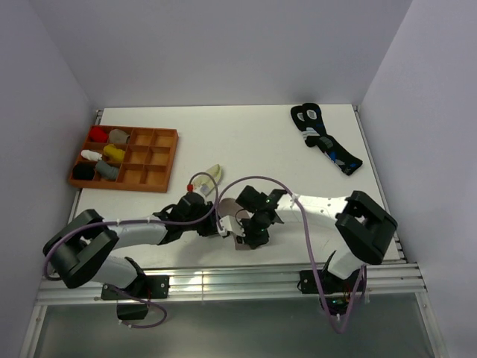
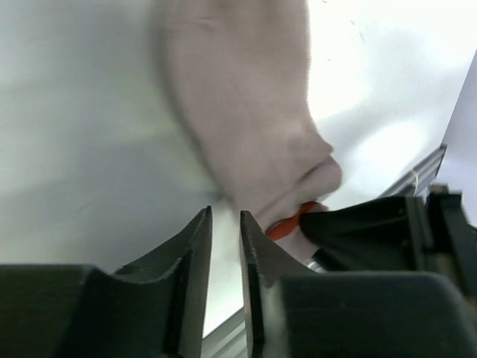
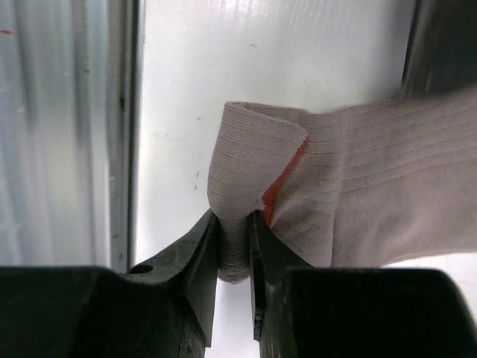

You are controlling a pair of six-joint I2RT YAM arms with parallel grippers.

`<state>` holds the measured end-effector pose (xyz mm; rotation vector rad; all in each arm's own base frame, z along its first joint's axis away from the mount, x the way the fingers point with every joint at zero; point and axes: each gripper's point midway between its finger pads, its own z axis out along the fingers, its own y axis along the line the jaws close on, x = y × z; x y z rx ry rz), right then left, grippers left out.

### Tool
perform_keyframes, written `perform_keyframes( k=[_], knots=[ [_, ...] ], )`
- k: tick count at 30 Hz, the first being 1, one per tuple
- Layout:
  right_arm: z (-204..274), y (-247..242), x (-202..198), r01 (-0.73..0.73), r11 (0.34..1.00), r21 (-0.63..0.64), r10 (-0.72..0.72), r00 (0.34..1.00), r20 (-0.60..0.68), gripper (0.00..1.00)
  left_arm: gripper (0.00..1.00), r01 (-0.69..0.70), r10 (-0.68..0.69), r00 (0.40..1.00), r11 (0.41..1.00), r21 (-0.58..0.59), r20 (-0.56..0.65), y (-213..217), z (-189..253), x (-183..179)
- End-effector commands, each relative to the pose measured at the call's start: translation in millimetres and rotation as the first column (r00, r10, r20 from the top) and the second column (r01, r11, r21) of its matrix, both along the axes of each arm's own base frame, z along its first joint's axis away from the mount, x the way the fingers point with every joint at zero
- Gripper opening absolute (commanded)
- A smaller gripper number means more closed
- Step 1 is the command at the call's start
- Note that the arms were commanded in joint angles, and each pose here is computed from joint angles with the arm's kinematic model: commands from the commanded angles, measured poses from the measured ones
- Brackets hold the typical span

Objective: Roll the socks
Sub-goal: Roll the sock at the center of the board.

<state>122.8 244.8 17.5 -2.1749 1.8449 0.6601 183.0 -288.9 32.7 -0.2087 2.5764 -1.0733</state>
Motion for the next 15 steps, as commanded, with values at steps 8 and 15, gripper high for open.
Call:
perform_keyframes(
  k=[8, 15],
  knots=[
    [16, -25, -5, 0.003, 0.981, -0.195, -0.09, 0.894, -0.439, 0.08, 0.25, -0.087, 0.114, 0.963, 0.989, -0.122, 0.244, 19, 34, 2],
    [11, -20, 7, 0.012, 0.963, -0.269, -0.172, 0.796, -0.581, 0.08, 0.22, 0.163, -0.091, 0.875, 0.98, -0.111, 0.476, -23, 60, -22]
  ],
)
